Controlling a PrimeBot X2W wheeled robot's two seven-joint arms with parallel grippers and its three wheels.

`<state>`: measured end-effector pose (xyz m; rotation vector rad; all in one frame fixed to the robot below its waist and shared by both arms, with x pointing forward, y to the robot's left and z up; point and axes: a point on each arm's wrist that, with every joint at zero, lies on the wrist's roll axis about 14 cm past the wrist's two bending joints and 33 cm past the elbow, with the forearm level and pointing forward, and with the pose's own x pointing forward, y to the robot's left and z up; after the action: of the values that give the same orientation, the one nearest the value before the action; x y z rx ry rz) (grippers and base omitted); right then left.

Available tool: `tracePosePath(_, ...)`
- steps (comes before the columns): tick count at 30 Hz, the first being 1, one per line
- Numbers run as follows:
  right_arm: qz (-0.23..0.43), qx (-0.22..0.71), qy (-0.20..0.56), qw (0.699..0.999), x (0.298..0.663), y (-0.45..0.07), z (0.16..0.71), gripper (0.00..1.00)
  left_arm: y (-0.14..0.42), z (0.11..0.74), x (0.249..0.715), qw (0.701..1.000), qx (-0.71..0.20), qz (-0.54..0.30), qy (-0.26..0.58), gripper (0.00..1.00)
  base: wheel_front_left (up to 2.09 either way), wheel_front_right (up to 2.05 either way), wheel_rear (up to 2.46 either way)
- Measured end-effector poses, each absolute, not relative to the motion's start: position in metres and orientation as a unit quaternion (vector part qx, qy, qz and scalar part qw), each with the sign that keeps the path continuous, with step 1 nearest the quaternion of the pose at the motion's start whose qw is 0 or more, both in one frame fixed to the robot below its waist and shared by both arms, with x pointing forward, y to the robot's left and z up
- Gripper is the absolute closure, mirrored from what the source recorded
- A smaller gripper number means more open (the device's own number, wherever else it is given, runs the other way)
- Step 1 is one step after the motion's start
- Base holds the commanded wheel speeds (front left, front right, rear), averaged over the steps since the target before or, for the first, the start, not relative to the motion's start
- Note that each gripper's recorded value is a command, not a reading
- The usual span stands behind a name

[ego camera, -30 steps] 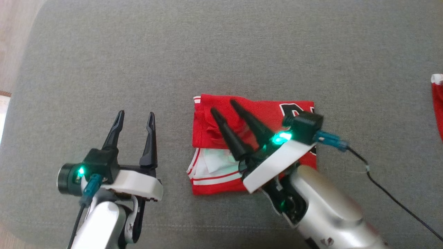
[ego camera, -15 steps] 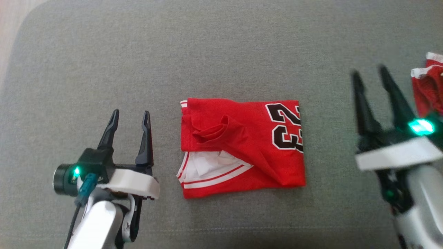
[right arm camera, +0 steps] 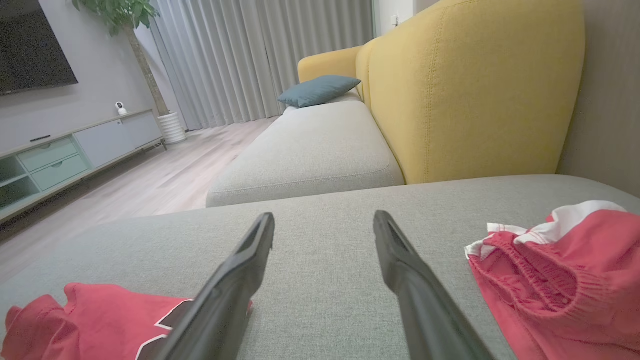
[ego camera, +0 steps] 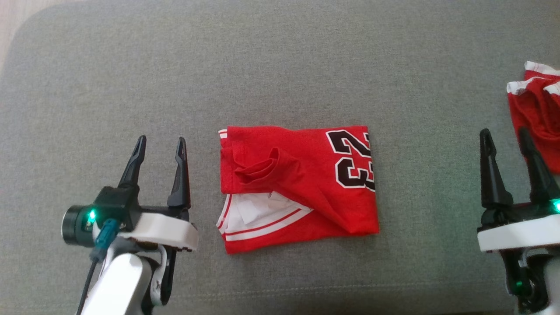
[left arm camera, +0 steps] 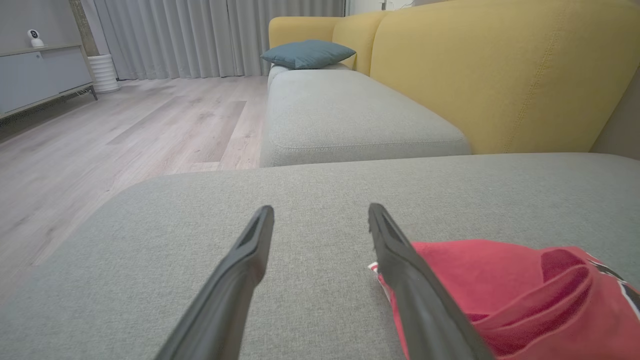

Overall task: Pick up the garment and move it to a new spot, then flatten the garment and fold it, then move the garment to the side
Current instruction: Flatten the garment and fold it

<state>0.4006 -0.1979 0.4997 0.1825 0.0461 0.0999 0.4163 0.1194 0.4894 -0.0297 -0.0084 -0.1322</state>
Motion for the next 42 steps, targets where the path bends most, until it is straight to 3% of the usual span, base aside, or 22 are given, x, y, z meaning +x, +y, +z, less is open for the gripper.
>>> tracePosePath(4, 0.051, 0.086, 0.023, 0.995, 0.401, -0.198, 0.502, 0.00, 0.121, 0.489, 0.417, 0.998, -0.012, -0.063, -0.003, 0.00, 0.00, 0.00, 0.00)
tracePosePath(5, 0.052, 0.086, 0.024, 0.995, 0.401, -0.197, 0.502, 0.20, 0.121, 0.489, 0.417, 0.998, -0.012, -0.063, -0.003, 0.00, 0.00, 0.00, 0.00)
tracePosePath(6, 0.052, 0.083, 0.025, 0.995, 0.401, -0.197, 0.502, 0.77, 0.121, 0.490, 0.417, 0.998, -0.012, -0.063, -0.004, 0.00, 0.00, 0.00, 0.00)
tracePosePath(7, 0.053, 0.082, 0.027, 0.995, 0.402, -0.196, 0.501, 1.00, 0.122, 0.490, 0.416, 0.998, -0.012, -0.063, -0.004, 0.00, 0.00, 0.00, 0.00)
tracePosePath(12, 0.090, 0.077, 0.059, 0.991, 0.407, -0.171, 0.485, 1.00, 0.123, 0.487, 0.416, 0.998, -0.012, -0.060, 0.001, 0.00, 0.00, 0.00, 0.00)
tracePosePath(17, 0.183, 0.091, 0.084, 0.975, 0.420, -0.102, 0.471, 1.00, 0.128, 0.484, 0.416, 0.998, -0.010, -0.054, 0.005, 0.00, 0.00, 0.00, 0.00)
tracePosePath(23, 0.290, 0.119, 0.154, 0.937, 0.402, -0.016, 0.435, 1.00, 0.137, 0.486, 0.417, 0.999, -0.007, -0.043, 0.003, 0.00, 0.00, 0.00, 0.00)
tracePosePath(37, 0.397, 0.126, 0.223, 0.881, 0.352, 0.045, 0.410, 1.00, 0.145, 0.488, 0.410, 1.000, -0.010, -0.027, 0.001, 0.00, 0.00, 0.00, 0.00)
tracePosePath(42, 0.386, 0.142, 0.174, 0.895, 0.364, 0.039, 0.432, 1.00, 0.144, 0.491, 0.408, 1.000, -0.014, -0.027, -0.004, 0.00, 0.00, 0.00, 0.00)
